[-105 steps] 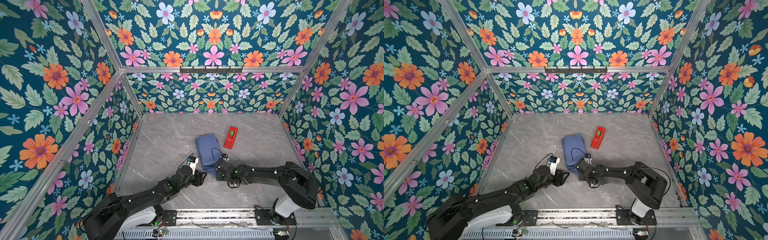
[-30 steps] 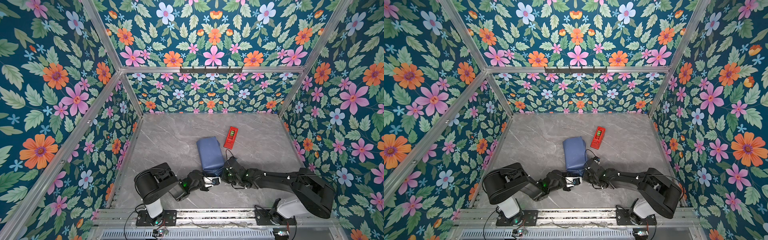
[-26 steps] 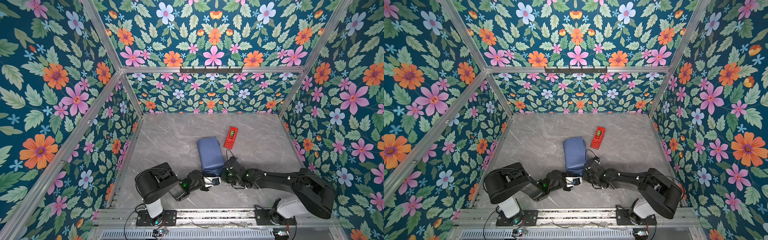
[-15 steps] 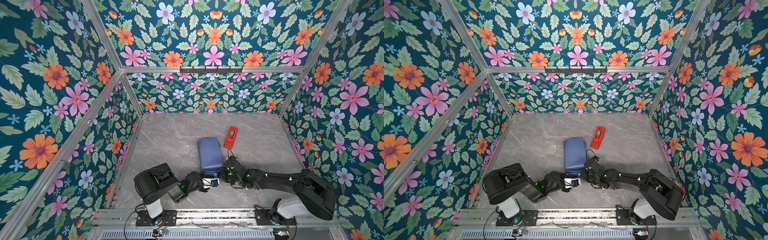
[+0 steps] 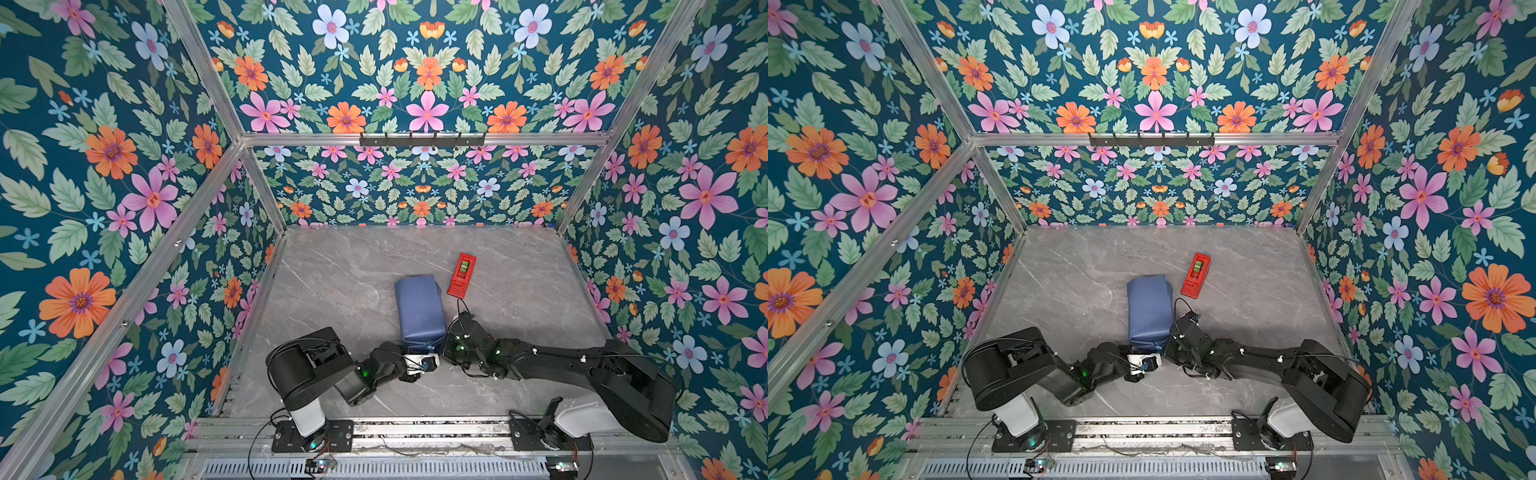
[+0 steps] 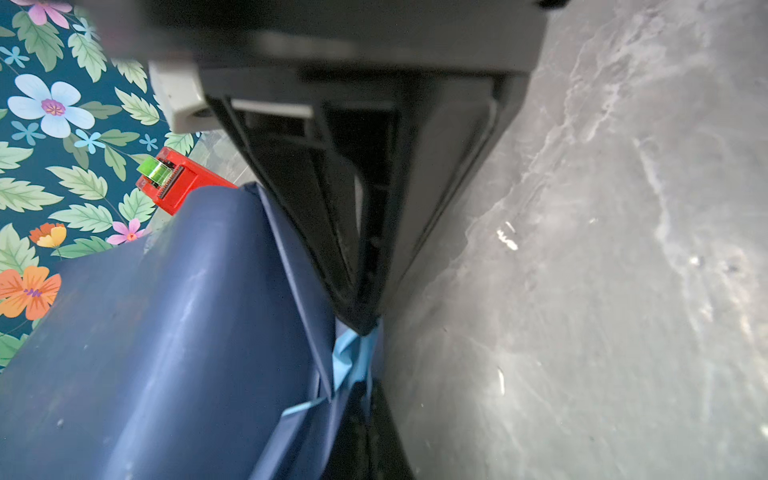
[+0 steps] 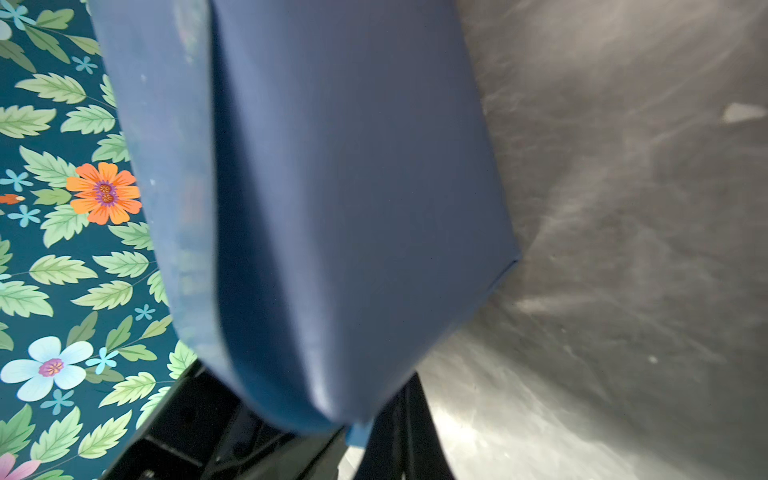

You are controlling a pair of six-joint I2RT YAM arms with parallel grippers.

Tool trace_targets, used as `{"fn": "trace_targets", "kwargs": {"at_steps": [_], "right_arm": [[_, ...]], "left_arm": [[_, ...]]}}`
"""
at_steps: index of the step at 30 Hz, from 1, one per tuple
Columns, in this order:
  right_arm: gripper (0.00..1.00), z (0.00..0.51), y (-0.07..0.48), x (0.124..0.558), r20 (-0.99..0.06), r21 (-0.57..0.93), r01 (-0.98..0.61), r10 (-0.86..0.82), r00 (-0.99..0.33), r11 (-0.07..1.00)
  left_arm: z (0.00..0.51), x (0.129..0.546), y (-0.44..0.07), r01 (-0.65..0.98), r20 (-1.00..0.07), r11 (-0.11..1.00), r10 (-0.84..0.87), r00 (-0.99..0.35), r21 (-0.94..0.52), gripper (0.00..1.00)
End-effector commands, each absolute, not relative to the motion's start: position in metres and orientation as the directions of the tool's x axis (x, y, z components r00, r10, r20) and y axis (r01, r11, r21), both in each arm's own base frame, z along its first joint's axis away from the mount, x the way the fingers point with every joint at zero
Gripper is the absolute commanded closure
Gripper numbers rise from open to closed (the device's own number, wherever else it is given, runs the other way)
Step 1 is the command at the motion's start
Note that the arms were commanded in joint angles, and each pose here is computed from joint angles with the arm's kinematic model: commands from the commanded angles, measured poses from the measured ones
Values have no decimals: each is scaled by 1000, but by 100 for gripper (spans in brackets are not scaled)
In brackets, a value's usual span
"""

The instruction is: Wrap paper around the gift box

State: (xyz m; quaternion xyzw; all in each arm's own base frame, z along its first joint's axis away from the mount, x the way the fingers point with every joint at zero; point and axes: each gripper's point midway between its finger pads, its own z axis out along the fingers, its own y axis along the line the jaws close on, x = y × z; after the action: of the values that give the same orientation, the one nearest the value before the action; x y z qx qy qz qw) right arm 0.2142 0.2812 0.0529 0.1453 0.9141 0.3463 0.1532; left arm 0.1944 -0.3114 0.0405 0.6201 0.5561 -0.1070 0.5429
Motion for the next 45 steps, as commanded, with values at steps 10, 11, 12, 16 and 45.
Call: {"fn": "trace_targets", "kwargs": {"at_steps": [10, 11, 12, 16, 45], "right_arm": [[65, 111, 269, 226, -375, 665, -66, 256, -891, 744], [64, 120, 275, 229, -391, 670, -101, 234, -890, 735], [64, 129, 281, 232, -415, 666, -143, 205, -886, 732], [64, 148, 297, 254, -460, 646, -210, 154, -875, 734], [80, 80, 285, 254, -339, 589, -145, 80, -937, 795]], "left_arm": [[49, 195, -306, 803, -779, 274, 531, 332, 529, 100], [51, 195, -307, 803, -784, 280, 524, 331, 526, 100], [52, 195, -307, 802, -789, 287, 519, 330, 524, 100], [55, 194, -306, 800, -799, 300, 502, 331, 520, 100], [84, 211, -304, 777, -855, 413, 427, 294, 474, 100]]}}
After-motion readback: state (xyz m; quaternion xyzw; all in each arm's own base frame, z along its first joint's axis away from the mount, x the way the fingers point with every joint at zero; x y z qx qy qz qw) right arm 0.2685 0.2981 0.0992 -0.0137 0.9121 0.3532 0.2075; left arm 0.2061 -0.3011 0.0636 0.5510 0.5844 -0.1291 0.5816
